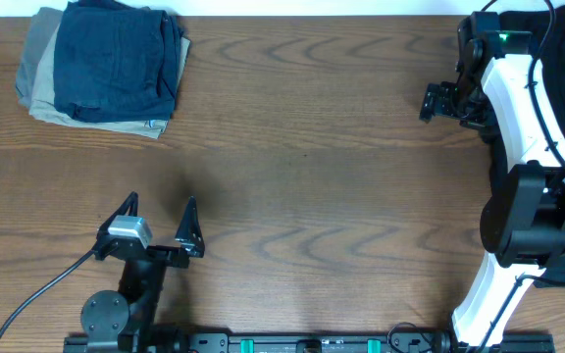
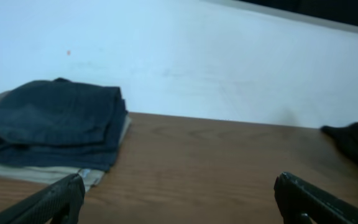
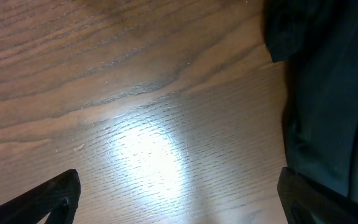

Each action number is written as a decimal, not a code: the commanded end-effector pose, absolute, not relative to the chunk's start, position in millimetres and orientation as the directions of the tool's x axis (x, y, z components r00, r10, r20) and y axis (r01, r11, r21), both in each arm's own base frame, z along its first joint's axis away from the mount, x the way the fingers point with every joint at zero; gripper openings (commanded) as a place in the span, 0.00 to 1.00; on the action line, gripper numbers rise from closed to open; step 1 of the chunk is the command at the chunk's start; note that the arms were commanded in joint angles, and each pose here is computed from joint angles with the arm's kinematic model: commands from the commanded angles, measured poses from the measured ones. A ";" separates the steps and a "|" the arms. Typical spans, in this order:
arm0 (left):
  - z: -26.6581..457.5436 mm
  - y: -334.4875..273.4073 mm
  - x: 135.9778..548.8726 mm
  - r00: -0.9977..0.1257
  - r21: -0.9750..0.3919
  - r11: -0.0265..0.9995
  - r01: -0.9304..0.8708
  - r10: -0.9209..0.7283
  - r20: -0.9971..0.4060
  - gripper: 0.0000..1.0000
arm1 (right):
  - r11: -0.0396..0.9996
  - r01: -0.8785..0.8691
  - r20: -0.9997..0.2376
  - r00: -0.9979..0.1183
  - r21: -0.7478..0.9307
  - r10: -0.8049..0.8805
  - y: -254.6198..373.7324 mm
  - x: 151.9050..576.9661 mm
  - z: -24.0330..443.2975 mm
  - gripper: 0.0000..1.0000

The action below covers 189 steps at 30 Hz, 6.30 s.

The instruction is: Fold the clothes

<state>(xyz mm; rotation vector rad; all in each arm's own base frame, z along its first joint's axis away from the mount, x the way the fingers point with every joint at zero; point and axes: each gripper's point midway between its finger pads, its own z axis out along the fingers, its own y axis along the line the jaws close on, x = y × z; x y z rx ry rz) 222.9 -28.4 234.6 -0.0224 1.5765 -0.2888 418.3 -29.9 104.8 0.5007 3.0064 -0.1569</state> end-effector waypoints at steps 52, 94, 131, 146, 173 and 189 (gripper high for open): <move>136.5 17.7 243.1 -0.136 -0.156 0.980 -0.124 -0.173 -0.976 0.98 | 0.940 0.326 -0.115 -0.942 -0.101 0.315 -33.0 419.6 106.6 0.99; 136.5 17.7 243.1 -0.136 -0.156 0.980 -0.124 -0.173 -0.976 0.98 | 0.991 -0.016 -0.633 -0.769 -0.130 -0.096 89.0 344.7 314.0 0.99; 136.5 17.7 243.1 -0.136 -0.156 0.980 -0.124 -0.173 -0.976 0.98 | 0.977 -0.137 -0.975 -0.178 0.161 0.136 33.2 236.3 162.0 0.99; 136.5 17.7 243.1 -0.136 -0.156 0.980 -0.124 -0.173 -0.976 0.98 | 0.984 -0.014 -0.983 0.043 0.178 0.178 2.8 246.6 185.9 0.99; 136.5 17.7 243.1 -0.136 -0.156 0.980 -0.124 -0.173 -0.976 0.98 | 0.984 0.017 -0.982 -0.071 0.177 0.177 -0.2 246.2 156.9 0.99; 136.5 17.7 243.1 -0.136 -0.156 0.980 -0.124 -0.173 -0.976 0.98 | 0.984 0.017 -0.982 -0.072 0.176 0.177 -0.2 246.2 156.7 0.99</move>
